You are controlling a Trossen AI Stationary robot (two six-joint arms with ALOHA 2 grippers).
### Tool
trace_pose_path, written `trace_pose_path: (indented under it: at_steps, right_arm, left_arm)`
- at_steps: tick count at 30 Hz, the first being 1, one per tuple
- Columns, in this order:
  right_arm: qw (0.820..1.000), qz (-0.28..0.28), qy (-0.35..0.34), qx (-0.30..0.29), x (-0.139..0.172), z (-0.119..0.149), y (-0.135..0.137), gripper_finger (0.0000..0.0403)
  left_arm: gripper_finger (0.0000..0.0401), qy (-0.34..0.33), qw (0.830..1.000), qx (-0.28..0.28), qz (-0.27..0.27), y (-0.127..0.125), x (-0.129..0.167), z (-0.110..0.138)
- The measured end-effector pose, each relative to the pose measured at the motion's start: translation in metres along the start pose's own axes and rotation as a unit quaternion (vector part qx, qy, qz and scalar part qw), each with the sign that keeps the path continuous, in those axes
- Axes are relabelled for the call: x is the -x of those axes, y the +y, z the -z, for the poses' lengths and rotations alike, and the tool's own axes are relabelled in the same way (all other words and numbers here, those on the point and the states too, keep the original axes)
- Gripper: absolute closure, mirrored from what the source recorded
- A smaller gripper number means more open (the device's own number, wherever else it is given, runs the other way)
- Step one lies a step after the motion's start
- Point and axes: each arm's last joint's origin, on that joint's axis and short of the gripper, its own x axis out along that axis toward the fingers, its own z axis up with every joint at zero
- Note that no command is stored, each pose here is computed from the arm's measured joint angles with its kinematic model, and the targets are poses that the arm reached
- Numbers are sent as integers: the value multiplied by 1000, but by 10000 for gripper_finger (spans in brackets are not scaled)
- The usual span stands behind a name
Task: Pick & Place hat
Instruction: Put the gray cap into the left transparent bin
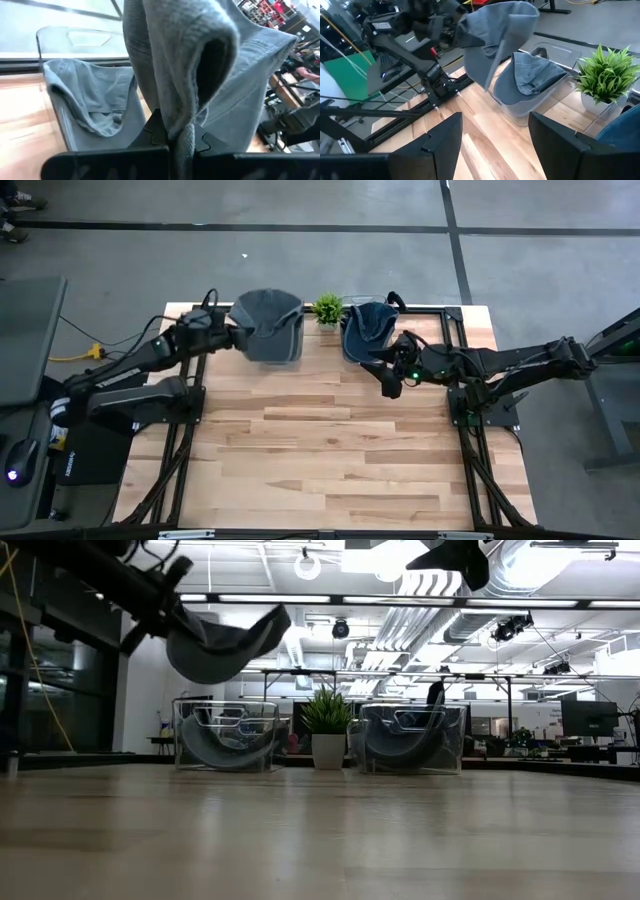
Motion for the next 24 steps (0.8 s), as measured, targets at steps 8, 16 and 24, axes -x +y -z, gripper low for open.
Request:
trace_pose_path:
  at_steps: [8, 16, 24]
  right_arm:
    - [1000, -10, 8, 26, -3, -3, -5, 181]
    - [999, -8, 11, 39, -7, -8, -14, 181]
    - [998, -11, 20, 56, -11, -13, -24, 181]
  left_arm:
    - [401, 28, 999, 37, -15, 21, -43, -13]
    - [401, 66, 995, 47, -66, 25, -75, -23]
    - [401, 113, 985, 36, -124, 26, -90, -26]
